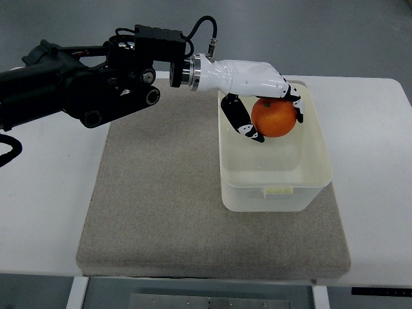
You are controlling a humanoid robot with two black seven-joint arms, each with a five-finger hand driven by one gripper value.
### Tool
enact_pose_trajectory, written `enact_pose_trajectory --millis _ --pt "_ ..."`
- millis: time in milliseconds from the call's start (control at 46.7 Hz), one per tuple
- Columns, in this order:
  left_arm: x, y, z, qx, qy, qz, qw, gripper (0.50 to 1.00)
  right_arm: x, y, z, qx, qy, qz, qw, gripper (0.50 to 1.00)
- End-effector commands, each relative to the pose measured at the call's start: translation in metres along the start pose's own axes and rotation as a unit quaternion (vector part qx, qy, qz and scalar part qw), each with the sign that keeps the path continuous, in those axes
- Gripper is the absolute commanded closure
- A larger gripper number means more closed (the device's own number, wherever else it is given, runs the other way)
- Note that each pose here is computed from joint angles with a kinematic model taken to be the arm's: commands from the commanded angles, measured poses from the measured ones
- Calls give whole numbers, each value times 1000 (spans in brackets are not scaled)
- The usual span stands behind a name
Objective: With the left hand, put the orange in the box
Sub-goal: 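Carry the orange with the left hand over the white box, then lower the orange into the box and open the left hand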
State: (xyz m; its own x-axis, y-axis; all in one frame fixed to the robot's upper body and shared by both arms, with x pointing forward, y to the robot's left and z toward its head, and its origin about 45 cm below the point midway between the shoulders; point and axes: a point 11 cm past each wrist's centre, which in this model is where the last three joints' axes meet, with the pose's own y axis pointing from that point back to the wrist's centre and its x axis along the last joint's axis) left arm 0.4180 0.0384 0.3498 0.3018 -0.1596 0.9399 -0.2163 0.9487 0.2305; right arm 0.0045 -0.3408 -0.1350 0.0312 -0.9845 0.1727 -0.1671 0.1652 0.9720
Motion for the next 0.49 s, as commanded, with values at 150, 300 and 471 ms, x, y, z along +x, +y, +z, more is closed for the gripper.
enact_pose_trajectory --millis 150,300,471 --pt "-17 -8 -3 2 13 -12 1000 1000 0 0 0 -1 0 0 1000 574" --pt "-27 -8 -10 13 19 -18 1000 1000 0 0 0 -1 0 0 1000 574" --pt "-29 -8 -10 13 21 -16 1000 1000 0 0 0 0 0 0 1000 574"
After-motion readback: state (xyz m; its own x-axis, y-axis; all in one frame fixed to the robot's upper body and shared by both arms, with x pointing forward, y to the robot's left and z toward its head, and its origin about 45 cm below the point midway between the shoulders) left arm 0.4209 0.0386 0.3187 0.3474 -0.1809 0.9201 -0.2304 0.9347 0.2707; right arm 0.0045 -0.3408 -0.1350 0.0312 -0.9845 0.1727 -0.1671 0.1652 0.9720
